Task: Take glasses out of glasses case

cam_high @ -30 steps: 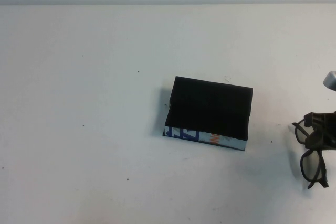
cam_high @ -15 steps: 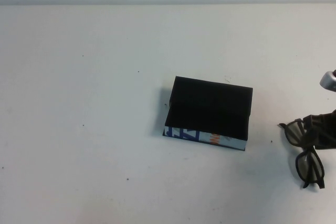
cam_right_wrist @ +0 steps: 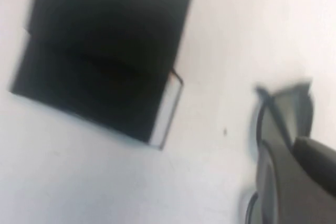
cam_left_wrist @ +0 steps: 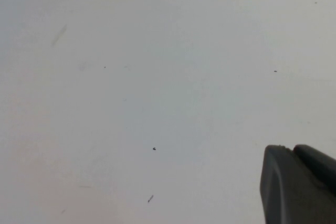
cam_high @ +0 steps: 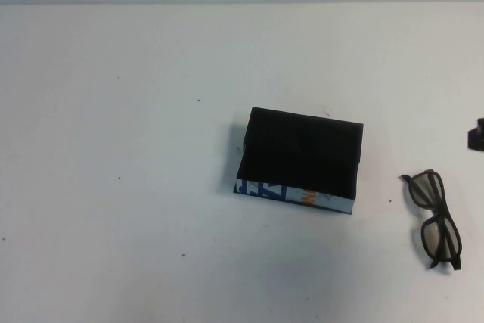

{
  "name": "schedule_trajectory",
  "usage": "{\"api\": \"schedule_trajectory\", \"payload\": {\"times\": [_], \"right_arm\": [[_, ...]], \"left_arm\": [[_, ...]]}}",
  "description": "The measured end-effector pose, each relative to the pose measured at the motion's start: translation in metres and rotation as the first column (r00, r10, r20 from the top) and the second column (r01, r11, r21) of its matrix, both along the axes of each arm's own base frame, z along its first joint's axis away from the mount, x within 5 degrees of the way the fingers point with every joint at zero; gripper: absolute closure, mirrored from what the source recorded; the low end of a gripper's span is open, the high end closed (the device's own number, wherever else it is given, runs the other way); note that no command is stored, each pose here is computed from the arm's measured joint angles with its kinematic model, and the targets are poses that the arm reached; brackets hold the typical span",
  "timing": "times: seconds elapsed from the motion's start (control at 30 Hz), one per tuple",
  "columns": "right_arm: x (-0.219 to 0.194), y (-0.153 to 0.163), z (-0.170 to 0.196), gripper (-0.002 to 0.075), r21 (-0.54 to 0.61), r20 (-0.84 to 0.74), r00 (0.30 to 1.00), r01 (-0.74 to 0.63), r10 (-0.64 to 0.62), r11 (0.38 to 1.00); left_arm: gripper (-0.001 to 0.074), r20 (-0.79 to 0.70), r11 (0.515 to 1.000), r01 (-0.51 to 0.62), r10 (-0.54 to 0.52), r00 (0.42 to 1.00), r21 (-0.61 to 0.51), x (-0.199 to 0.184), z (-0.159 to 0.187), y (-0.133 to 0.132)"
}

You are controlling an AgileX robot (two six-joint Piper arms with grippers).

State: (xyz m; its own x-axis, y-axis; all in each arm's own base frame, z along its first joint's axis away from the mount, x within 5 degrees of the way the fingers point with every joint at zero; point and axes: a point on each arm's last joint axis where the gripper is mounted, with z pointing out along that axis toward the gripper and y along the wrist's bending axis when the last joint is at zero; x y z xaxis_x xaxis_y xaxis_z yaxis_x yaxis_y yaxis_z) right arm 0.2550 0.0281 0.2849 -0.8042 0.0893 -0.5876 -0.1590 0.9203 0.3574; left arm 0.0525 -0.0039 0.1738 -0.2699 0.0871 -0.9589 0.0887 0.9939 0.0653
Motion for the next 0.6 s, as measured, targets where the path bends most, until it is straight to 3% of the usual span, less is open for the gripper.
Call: {"api": "schedule_trajectory", "payload": {"times": [0.2,0.33,0.47,0.6], "right_arm": [[-0.055,0.001,0.063,0.0738,-0.046,0.288,0.957,-0.016,0.028,0.999],[-0.093,0.003,0.084,0.0741,-0.084,0.441,0.895,-0.029,0.063,0.996],[-0.128,0.005,0.08,0.0742,-0.096,0.549,0.832,-0.035,0.083,0.995],[-0.149,0.007,0.057,0.0742,-0.097,0.573,0.814,-0.053,0.099,0.994]], "left_arm": [[0.0739,0.0,1.0,0.0,0.0,1.0,0.0,0.0,0.0,0.0],[0.0739,0.0,1.0,0.0,0.0,1.0,0.0,0.0,0.0,0.0],[0.0739,0.0,1.0,0.0,0.0,1.0,0.0,0.0,0.0,0.0],[0.0739,0.0,1.0,0.0,0.0,1.0,0.0,0.0,0.0,0.0]]}}
